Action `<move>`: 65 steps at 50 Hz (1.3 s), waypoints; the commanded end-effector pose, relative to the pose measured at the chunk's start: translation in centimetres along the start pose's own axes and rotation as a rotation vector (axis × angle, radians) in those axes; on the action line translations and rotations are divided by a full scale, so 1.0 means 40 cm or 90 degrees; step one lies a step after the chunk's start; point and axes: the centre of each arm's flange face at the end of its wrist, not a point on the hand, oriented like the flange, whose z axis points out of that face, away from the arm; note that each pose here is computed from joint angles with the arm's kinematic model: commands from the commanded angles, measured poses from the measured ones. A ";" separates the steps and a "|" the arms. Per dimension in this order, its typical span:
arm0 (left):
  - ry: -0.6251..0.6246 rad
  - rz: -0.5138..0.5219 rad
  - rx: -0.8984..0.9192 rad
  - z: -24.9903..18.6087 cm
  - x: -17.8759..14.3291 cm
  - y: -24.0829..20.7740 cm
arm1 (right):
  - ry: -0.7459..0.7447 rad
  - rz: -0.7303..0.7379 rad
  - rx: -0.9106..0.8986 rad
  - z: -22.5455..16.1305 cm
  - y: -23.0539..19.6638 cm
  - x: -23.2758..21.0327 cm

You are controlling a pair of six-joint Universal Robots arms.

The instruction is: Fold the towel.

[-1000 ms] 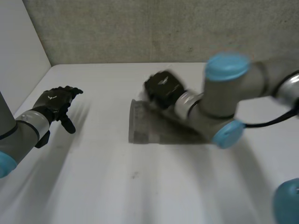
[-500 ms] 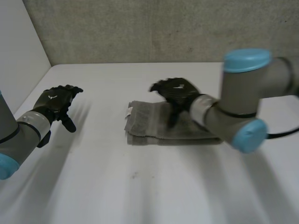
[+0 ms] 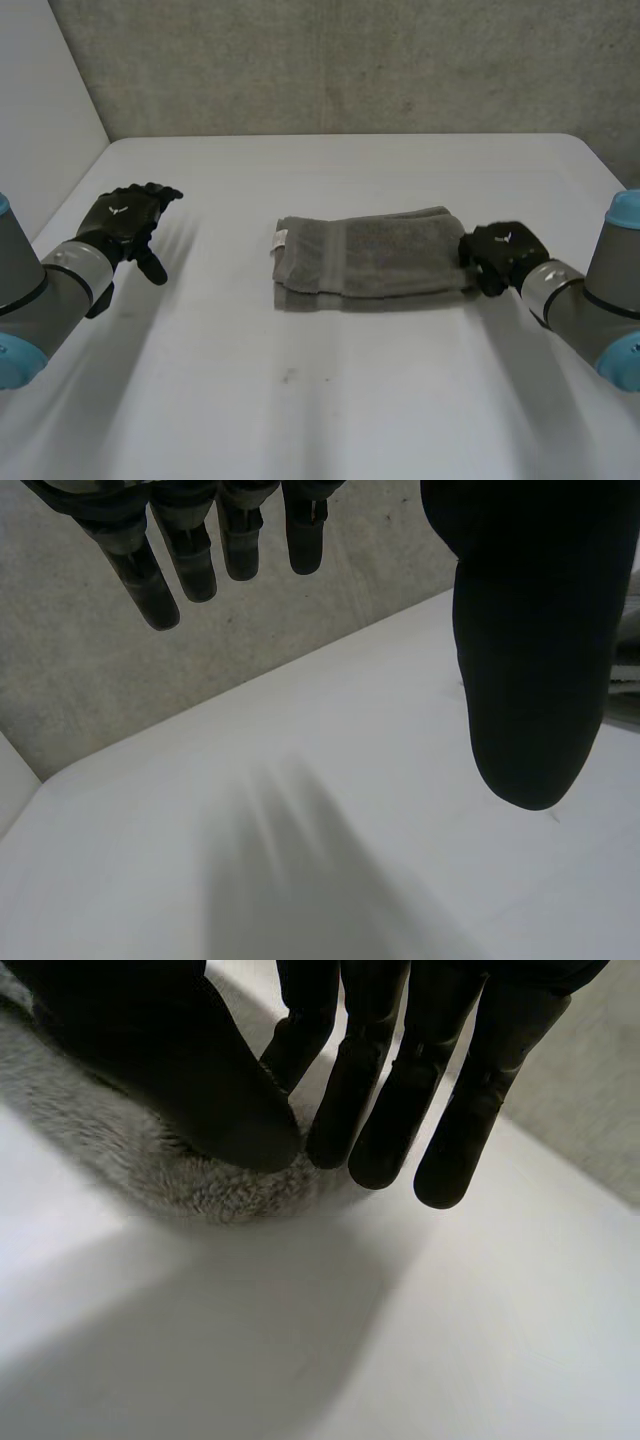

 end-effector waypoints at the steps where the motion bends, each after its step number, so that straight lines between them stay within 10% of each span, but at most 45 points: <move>1: 0.000 -0.001 -0.003 -0.005 0.002 0.003 | 0.009 0.035 0.109 0.030 -0.130 0.005; 14: -0.005 -0.001 0.002 -0.016 -0.005 -0.006 | -0.237 0.035 0.187 0.050 -0.275 -0.326; 25: -0.006 -0.003 -0.005 -0.020 -0.005 0.003 | -0.353 0.038 0.097 0.100 -0.196 -0.515; 38: 0.014 -0.006 0.036 -0.008 0.025 -0.044 | -0.275 0.063 0.105 0.053 -0.284 -0.432; 53: 0.176 -0.106 0.130 0.043 0.263 -0.167 | -0.149 0.234 0.080 0.004 -0.261 -0.197; 65: 0.175 -0.103 -0.034 0.164 0.353 -0.025 | -0.098 0.263 -0.005 0.093 -0.181 -0.193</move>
